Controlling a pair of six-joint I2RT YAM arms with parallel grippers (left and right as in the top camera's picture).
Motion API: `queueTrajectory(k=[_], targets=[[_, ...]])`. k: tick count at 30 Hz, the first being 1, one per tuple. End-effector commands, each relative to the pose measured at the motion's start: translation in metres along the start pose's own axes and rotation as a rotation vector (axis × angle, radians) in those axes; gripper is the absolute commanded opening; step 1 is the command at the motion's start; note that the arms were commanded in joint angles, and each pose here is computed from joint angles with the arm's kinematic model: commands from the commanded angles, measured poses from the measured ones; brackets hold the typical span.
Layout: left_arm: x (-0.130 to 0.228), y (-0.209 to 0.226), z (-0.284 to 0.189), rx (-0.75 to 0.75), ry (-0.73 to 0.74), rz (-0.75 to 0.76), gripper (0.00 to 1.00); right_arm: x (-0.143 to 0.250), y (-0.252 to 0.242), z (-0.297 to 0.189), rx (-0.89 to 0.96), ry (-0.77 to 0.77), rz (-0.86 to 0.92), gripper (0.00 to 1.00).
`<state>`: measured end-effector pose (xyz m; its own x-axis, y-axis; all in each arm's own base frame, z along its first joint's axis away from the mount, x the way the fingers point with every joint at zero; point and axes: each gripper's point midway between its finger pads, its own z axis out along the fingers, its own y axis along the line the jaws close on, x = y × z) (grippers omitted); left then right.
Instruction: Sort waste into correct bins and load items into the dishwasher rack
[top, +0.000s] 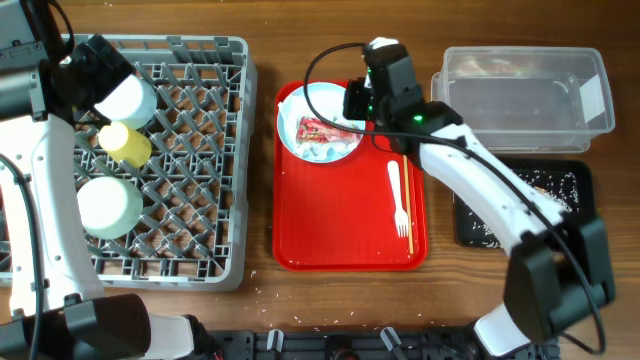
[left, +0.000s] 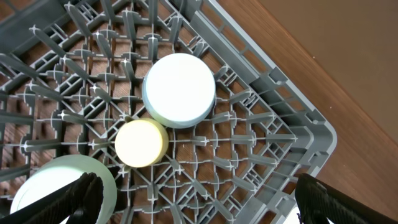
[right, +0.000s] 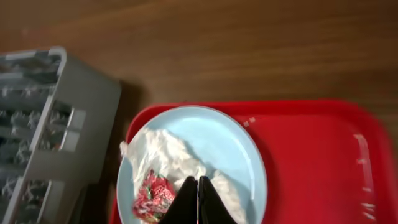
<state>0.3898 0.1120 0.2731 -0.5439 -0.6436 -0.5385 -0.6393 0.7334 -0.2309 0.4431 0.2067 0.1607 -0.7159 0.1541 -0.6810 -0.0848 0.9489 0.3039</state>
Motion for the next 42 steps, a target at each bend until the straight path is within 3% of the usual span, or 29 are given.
queueTrajectory(k=[1, 4, 6, 7, 8, 13, 17, 21, 25, 26, 27, 30, 31, 34, 37, 42], targets=[[0.001, -0.001, 0.001, 0.004, 0.004, -0.008, 1.0, -0.042, -0.023, -0.048, 0.135, -0.167, 0.08, 0.05], [0.001, -0.001, 0.001, 0.004, 0.004, -0.008, 1.0, -0.054, -0.025, -0.066, 0.089, -0.184, 0.092, 0.05], [0.001, -0.001, 0.001, 0.004, 0.004, -0.008, 1.0, -0.042, -0.011, -0.058, -0.006, -0.111, 0.087, 0.48], [0.001, -0.001, 0.001, 0.004, 0.004, -0.008, 1.0, -0.033, -0.004, -0.052, -0.046, -0.067, 0.055, 0.62], [0.001, -0.001, 0.001, 0.004, 0.004, -0.008, 1.0, -0.026, -0.001, -0.044, -0.067, -0.036, 0.02, 0.7], [0.001, -0.001, 0.001, 0.004, 0.004, -0.008, 1.0, 0.027, -0.017, 0.019, -0.045, 0.135, -0.309, 0.89], [0.001, -0.001, 0.001, 0.004, 0.004, -0.007, 1.0, 0.097, -0.028, 0.074, -0.108, 0.333, -0.334, 0.9], [0.001, -0.001, 0.001, 0.004, 0.004, -0.008, 1.0, 0.121, -0.022, 0.086, -0.182, 0.401, -0.293, 0.74], [0.001, -0.001, 0.001, 0.004, 0.004, -0.008, 1.0, 0.116, -0.027, 0.085, -0.125, 0.392, -0.193, 0.28], [0.001, -0.001, 0.001, 0.004, 0.004, -0.008, 1.0, 0.113, -0.029, 0.083, -0.109, 0.389, -0.163, 0.21], [0.001, -0.001, 0.001, 0.004, 0.004, -0.008, 1.0, 0.109, -0.03, 0.078, -0.104, 0.386, -0.153, 0.21], [0.001, -0.001, 0.001, 0.004, 0.004, -0.008, 1.0, 0.096, -0.029, 0.058, -0.081, 0.37, -0.157, 0.47], [0.001, -0.001, 0.001, 0.004, 0.004, -0.008, 1.0, 0.089, -0.025, 0.047, -0.087, 0.358, -0.157, 0.48], [0.001, -0.001, 0.001, 0.004, 0.004, -0.007, 1.0, 0.067, -0.015, 0.017, -0.099, 0.313, -0.117, 0.48], [0.001, -0.001, 0.001, 0.004, 0.004, -0.008, 1.0, 0.058, 0.025, -0.006, -0.265, 0.291, -0.115, 0.47], [0.001, -0.001, 0.001, 0.004, 0.004, -0.008, 1.0, 0.079, 0.05, 0.027, -0.203, 0.262, -0.1, 0.43]])
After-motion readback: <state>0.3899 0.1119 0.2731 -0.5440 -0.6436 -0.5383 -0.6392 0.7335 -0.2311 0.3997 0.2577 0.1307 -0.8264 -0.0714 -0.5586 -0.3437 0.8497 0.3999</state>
